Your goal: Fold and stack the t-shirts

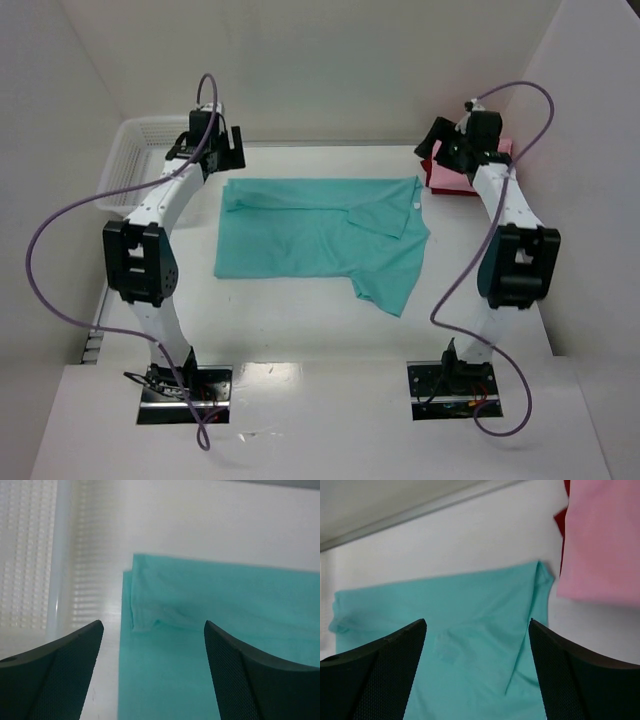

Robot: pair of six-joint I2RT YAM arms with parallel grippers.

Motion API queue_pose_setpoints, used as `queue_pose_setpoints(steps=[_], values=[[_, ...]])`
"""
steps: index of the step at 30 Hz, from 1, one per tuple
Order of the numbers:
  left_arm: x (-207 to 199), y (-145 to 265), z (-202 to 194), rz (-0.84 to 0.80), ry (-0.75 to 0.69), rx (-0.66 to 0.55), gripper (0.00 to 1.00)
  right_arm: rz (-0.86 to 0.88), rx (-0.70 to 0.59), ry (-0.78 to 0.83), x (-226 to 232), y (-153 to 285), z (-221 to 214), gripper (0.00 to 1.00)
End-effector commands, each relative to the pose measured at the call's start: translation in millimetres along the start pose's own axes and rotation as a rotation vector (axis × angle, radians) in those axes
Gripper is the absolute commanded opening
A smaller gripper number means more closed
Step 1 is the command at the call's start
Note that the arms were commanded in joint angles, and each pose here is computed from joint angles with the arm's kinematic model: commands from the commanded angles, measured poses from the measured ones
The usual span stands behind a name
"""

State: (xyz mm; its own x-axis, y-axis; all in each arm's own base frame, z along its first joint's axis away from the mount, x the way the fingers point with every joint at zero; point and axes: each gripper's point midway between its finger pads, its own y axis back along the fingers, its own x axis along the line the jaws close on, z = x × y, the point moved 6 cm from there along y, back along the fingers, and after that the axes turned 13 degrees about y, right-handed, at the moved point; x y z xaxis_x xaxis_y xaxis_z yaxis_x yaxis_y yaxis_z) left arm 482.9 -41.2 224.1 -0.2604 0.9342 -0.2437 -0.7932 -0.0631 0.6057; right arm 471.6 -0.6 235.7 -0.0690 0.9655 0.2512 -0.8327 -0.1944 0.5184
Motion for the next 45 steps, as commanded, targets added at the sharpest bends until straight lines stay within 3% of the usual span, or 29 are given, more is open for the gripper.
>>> queue_pose_setpoints(steps=[1, 4, 14, 30, 42, 45], values=[[11, -3, -48, -0.004, 0.049, 0.095, 0.88, 0.018, 0.060, -0.034, -3, 6, -48, 0.85], [20, -11, -78, 0.022, 0.083, 0.158, 0.85, 0.033, 0.105, -0.068, -4, 3, -75, 0.82], [30, -52, -110, 0.073, 0.153, 0.223, 0.77, 0.047, 0.224, -0.097, -3, -18, -124, 0.75], [34, -76, -94, 0.126, 0.143, 0.157, 0.61, 0.035, 0.307, -0.112, 2, -41, -151, 0.66], [40, -81, -94, 0.172, 0.120, 0.143, 0.36, 0.043, 0.342, -0.124, -1, -52, -161, 0.37], [40, -81, -94, 0.172, 0.120, 0.143, 0.29, 0.044, 0.333, -0.121, 0, -53, -158, 0.21]])
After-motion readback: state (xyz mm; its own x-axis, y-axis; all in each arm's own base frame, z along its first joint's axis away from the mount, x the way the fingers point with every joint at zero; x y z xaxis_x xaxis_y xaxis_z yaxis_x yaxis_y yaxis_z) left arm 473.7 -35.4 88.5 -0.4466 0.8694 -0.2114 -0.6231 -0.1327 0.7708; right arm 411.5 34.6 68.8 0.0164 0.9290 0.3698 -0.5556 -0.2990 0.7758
